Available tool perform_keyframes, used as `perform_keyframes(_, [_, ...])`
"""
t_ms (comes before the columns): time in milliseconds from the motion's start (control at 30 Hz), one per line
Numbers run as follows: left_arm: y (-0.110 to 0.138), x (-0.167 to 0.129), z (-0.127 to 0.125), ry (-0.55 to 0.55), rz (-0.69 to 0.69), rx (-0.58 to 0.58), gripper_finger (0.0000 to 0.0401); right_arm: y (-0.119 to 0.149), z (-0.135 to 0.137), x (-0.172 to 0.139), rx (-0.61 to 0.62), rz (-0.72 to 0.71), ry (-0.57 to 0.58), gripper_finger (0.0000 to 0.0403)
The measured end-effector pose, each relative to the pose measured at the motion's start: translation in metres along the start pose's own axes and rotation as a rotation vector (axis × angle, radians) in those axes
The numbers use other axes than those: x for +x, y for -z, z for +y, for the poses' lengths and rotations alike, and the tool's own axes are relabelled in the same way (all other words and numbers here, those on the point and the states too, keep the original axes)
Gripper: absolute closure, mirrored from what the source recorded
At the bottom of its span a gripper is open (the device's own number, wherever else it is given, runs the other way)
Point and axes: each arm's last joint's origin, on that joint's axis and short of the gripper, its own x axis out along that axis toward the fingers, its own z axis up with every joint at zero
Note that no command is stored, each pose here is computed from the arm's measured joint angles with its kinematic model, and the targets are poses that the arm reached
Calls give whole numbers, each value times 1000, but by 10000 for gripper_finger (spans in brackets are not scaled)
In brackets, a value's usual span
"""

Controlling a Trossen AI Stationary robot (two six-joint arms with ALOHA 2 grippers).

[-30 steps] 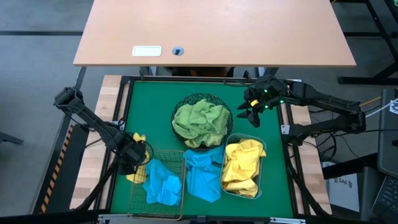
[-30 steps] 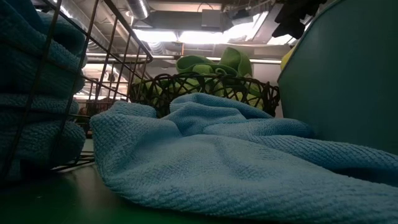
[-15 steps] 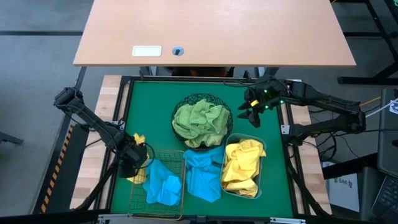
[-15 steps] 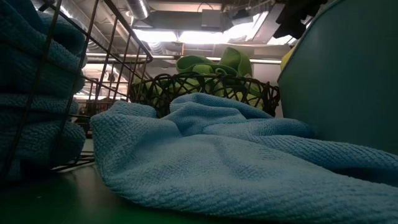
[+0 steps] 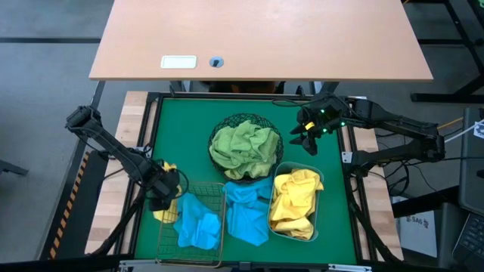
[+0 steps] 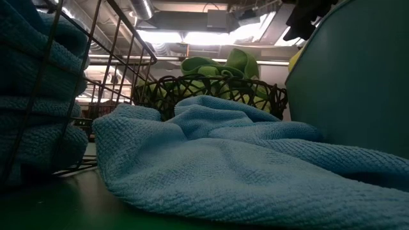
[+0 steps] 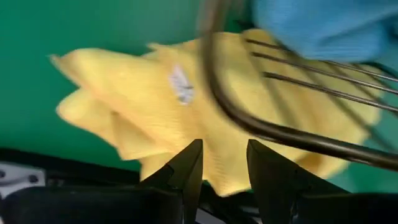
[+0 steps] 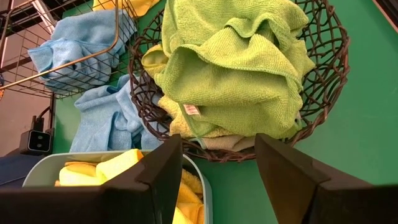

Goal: Sort microfiber towel by color & place in baskets
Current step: Put the yellow microfiber cloth into the blue bin

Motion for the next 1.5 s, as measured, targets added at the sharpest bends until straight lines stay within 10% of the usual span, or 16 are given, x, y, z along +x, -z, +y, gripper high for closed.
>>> perform_keyframes(1167, [9,30,7,38,117,-81,283,0,0,0,0,0,0,201])
perform_keyframes(1500, [8,25,6,37,117,-98,393,0,0,0,0,0,0,201])
